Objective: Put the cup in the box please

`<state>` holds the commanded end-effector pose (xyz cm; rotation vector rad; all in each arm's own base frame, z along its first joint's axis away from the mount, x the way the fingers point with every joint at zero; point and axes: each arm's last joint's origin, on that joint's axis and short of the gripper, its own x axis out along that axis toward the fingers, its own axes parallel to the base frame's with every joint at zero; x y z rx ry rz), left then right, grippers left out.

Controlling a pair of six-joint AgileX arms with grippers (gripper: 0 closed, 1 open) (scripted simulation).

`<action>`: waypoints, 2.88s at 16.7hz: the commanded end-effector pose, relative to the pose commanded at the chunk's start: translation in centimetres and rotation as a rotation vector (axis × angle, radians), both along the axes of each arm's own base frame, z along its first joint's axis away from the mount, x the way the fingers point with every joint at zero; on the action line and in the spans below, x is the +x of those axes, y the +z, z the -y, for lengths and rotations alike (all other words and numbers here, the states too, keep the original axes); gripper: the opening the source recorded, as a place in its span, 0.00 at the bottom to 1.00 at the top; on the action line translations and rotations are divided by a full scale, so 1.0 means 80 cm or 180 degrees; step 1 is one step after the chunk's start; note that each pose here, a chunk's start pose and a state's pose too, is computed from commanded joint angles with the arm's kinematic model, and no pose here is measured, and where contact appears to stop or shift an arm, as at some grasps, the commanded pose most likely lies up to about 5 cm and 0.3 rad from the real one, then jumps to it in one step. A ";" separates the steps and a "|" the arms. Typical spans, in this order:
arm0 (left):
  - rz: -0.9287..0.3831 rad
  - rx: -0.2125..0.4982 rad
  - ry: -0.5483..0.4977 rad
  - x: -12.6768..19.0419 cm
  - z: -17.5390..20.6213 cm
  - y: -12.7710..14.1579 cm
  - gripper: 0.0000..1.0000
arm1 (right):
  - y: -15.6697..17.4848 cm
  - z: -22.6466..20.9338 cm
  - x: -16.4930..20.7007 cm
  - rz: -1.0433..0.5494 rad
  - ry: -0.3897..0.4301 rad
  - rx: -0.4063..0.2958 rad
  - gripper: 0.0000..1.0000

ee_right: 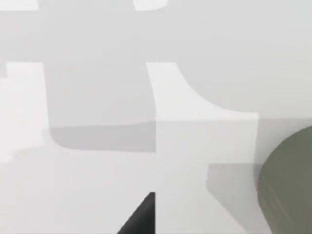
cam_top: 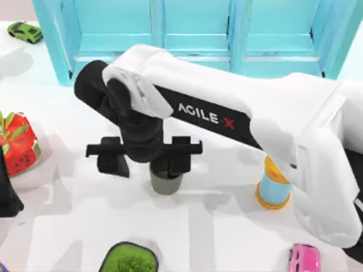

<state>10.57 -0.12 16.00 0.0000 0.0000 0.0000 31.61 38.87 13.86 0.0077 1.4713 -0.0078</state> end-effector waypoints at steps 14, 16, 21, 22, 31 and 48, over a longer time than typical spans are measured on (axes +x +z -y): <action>0.0000 0.0000 0.0000 0.000 0.000 0.000 1.00 | 0.000 0.000 0.000 0.0000 0.0000 0.0000 0.00; 0.0000 0.0000 0.0000 0.000 0.000 0.000 1.00 | 0.000 -0.001 -0.002 -0.0003 0.0009 -0.0004 0.00; 0.0000 0.0000 0.0000 0.000 0.000 0.000 1.00 | 0.057 0.052 0.038 0.0076 0.0022 0.0246 0.00; 0.0000 0.0000 0.0000 0.000 0.000 0.000 1.00 | 0.081 0.080 0.053 0.0126 0.0029 0.0333 0.00; 0.0000 0.0000 0.0000 0.000 0.000 0.000 1.00 | 0.226 0.457 0.048 0.0480 0.0041 0.0288 0.00; 0.0000 0.0000 0.0000 0.000 0.000 0.000 1.00 | 0.131 0.581 -0.006 -0.0063 0.0001 0.0136 0.00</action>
